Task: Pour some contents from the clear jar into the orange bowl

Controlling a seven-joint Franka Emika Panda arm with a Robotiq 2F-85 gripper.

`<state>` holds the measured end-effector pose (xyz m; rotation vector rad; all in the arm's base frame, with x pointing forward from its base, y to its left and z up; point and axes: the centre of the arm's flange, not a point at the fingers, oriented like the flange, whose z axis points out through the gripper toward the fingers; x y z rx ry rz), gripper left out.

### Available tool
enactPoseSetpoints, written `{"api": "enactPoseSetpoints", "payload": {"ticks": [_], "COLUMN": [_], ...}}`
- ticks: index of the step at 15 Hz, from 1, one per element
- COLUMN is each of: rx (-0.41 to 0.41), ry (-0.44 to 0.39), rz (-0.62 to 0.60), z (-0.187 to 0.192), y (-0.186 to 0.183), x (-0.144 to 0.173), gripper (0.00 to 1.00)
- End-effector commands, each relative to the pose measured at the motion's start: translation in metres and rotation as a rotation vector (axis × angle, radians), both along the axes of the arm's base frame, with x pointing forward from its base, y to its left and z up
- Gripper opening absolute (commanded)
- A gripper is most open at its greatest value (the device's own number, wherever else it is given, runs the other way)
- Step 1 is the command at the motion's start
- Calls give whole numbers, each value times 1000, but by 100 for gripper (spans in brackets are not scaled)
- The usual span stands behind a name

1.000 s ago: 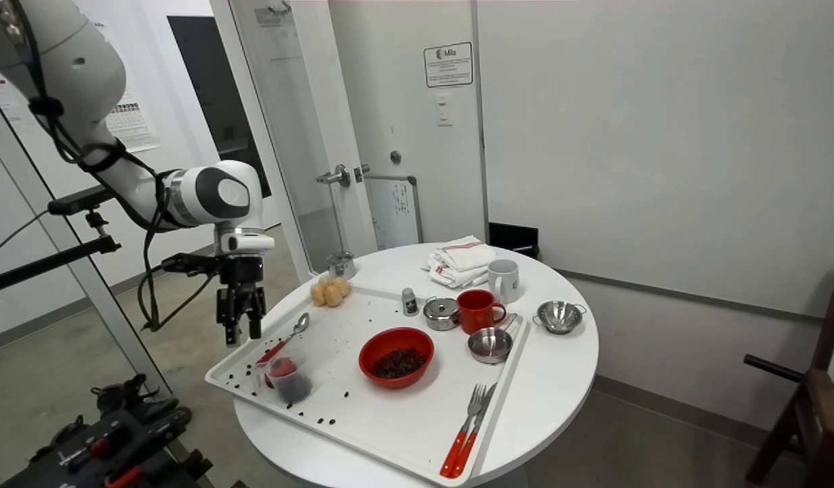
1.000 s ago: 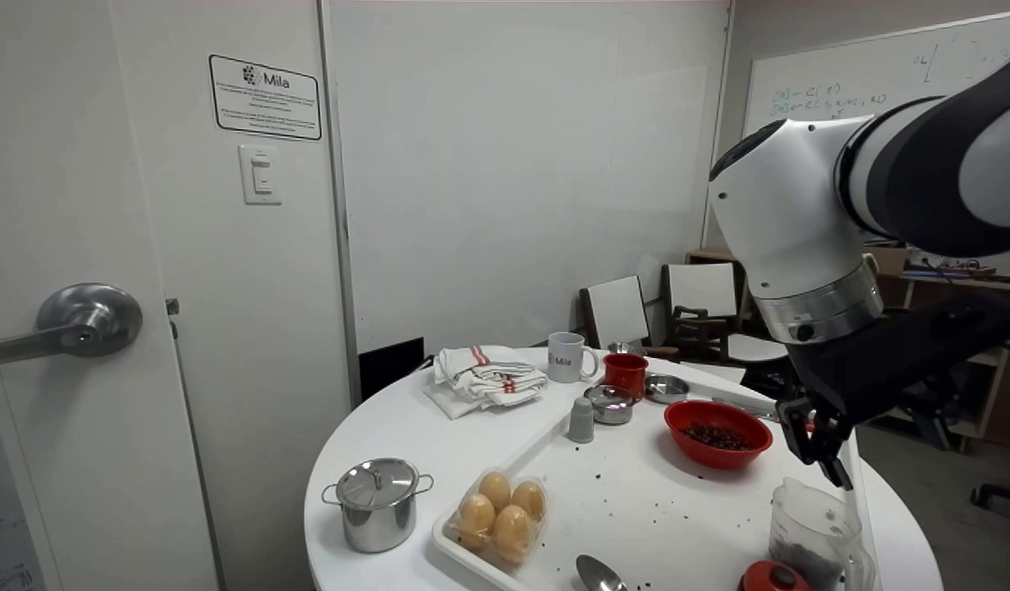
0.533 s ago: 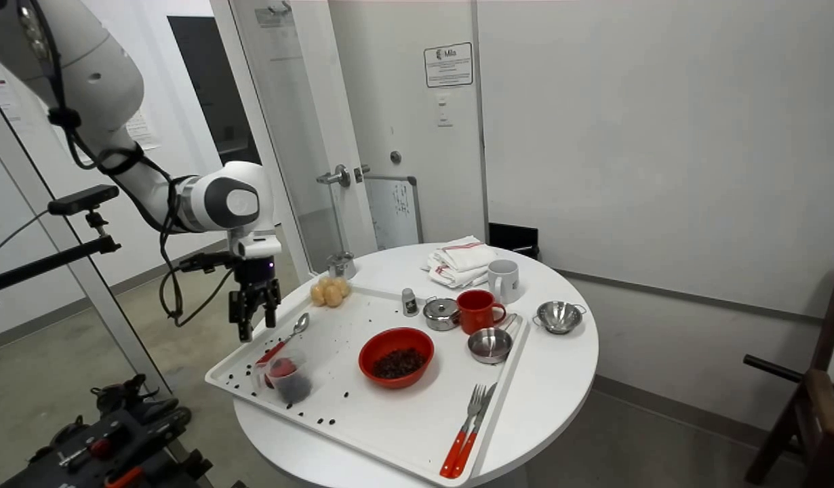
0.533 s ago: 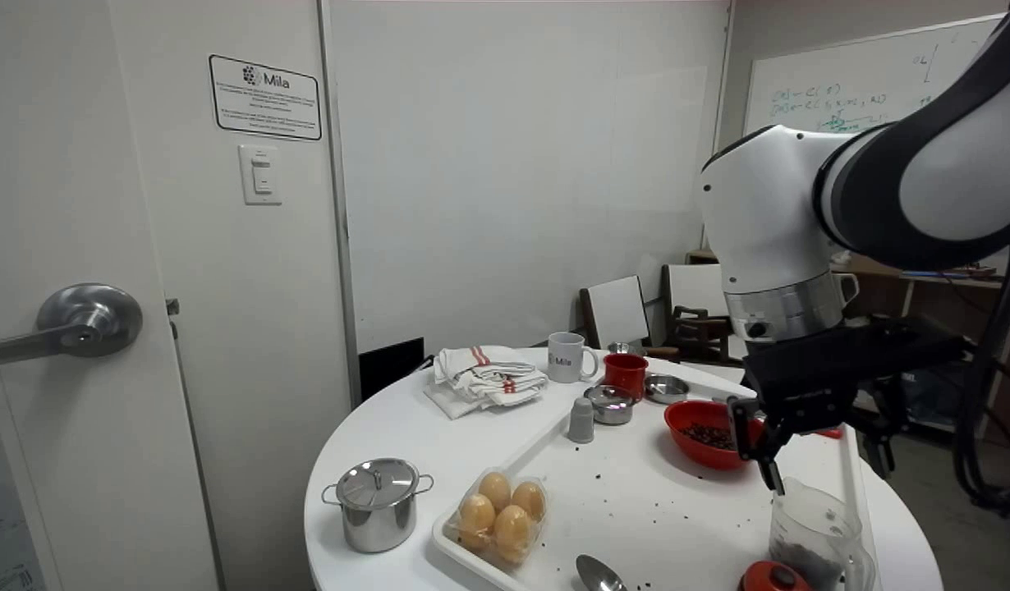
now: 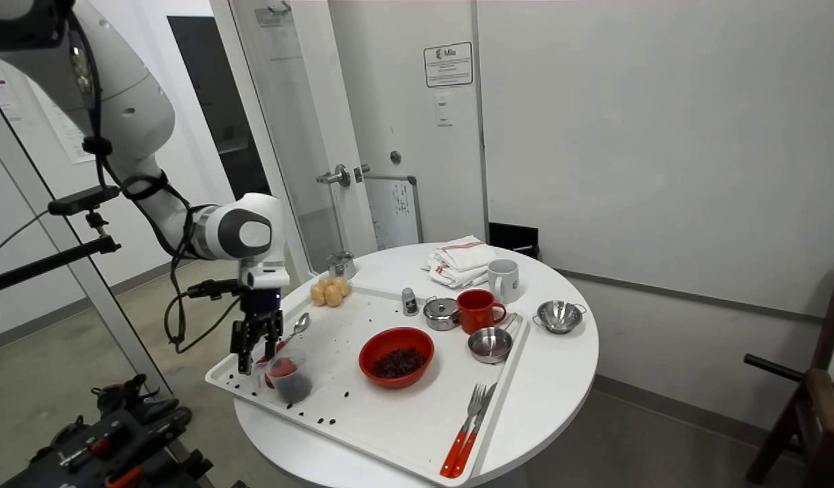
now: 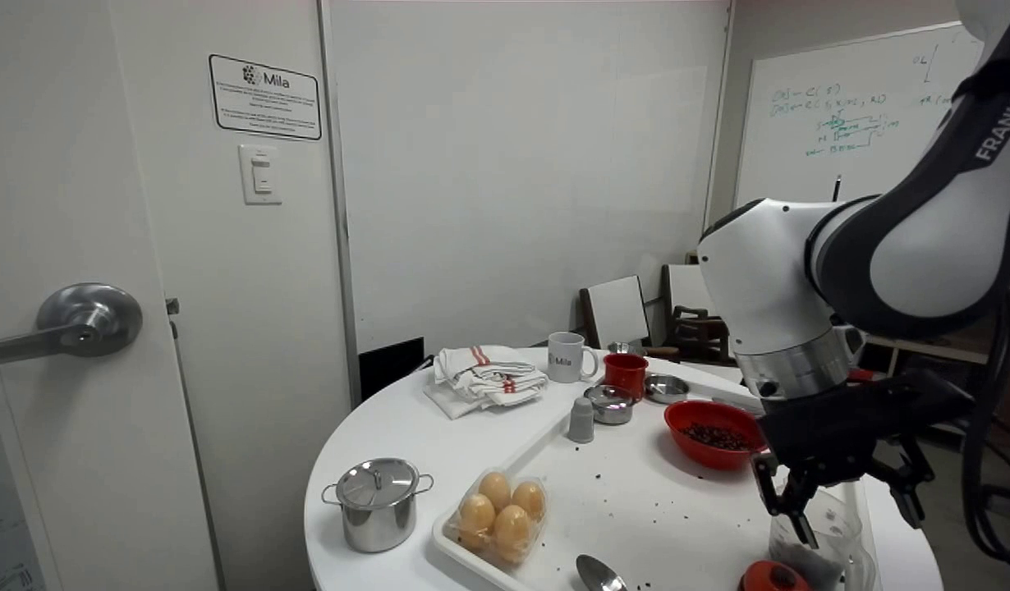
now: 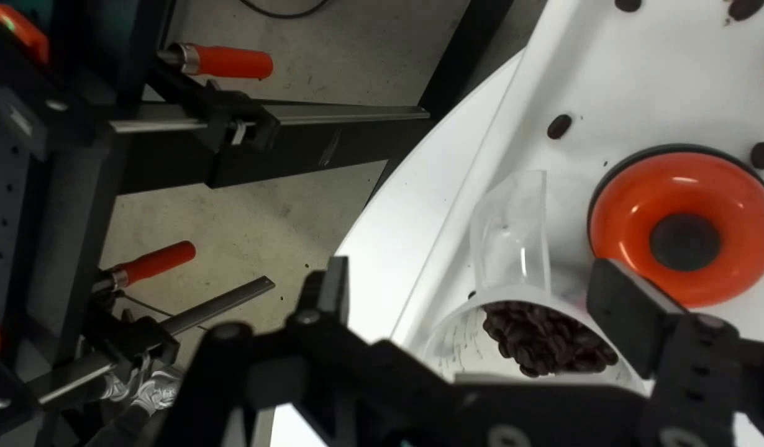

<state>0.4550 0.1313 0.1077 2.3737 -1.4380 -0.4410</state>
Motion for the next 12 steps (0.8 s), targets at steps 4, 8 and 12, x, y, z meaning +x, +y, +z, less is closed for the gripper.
{"api": "enactPoseSetpoints", "payload": {"ticks": [4,8,12], "rx": [50,70,94], "ry": [20,48,46], "rz": [59,75,87], "z": [-36,-43,-40], "y": [-1,-4,-8], "x": [-5,-6,-6], "gripper": [43,39,72]}}
